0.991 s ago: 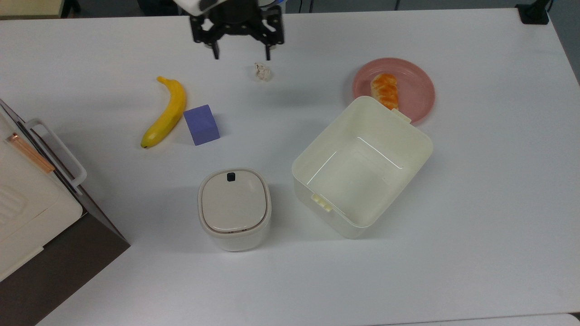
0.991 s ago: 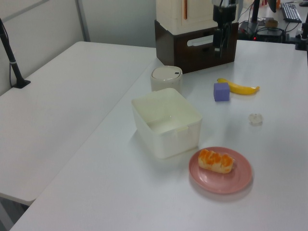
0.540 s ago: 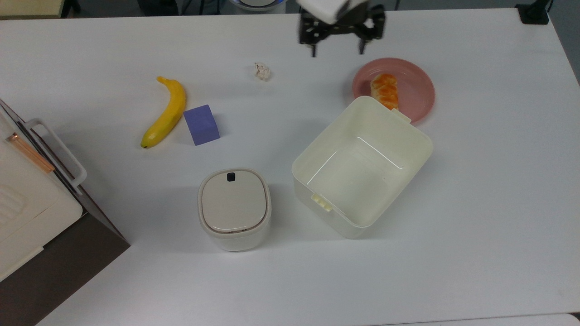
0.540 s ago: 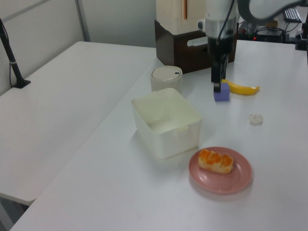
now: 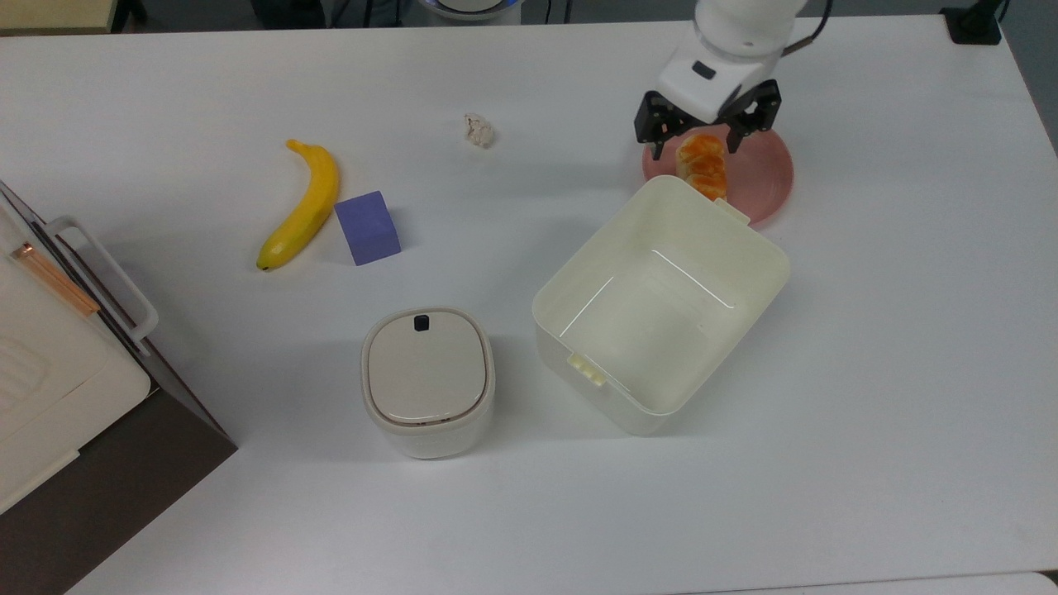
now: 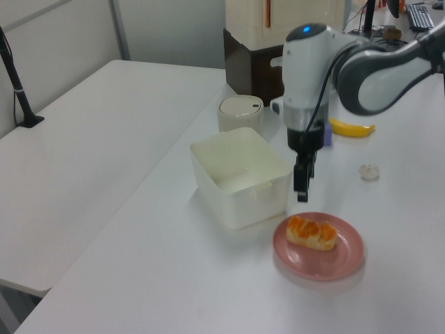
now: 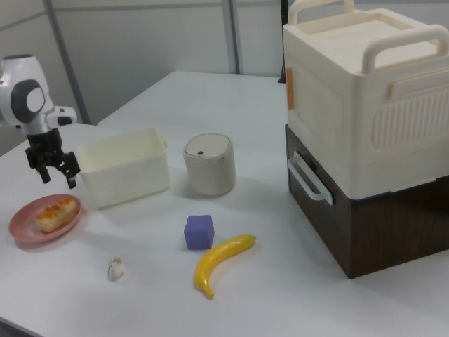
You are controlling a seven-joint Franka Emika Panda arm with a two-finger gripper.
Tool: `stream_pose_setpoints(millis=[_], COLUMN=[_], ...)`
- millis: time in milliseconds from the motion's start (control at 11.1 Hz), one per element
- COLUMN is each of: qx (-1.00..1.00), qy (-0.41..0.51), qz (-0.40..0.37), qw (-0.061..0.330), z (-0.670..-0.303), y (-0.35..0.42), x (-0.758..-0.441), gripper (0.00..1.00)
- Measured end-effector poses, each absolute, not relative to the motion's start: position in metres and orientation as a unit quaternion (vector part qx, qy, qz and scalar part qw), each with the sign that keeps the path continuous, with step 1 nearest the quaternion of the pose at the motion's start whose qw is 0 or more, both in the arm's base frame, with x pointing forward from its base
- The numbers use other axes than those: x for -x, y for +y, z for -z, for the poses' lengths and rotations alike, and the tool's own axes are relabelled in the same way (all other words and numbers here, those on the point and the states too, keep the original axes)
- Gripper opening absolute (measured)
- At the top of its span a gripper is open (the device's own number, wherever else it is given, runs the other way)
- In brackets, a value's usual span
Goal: Put the bread on the table
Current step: 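Move the gripper over the pink plate and grasp the bread roll, then lift the bread roll off the plate and carry it beside the garlic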
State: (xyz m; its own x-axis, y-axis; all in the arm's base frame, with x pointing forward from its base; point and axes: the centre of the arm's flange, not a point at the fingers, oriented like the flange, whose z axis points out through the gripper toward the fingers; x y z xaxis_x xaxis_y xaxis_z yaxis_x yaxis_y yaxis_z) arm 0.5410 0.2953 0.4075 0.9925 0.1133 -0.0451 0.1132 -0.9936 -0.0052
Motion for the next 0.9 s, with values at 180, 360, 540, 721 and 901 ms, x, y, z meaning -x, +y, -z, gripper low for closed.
stream_pose_setpoints(millis=[180, 360, 540, 721, 901], qx=[0.997, 0.997, 0.997, 0.996, 0.996], qy=[-0.063, -0.062, -0.065, -0.072, -0.072], qz=[-0.032, -0.033, -0.032, -0.032, -0.030], qw=[-0.006, -0.016, -0.030, -0.048, -0.048], z=[-0.381, -0.358, -0.334, -0.315, -0.319], y=[0.321, 0.342, 0.354, 0.359, 0.359], x=[-0.532, -0.525, -0.522, -0.520, -0.521], gripper=[0.97, 0.97, 0.93, 0.69, 0.39])
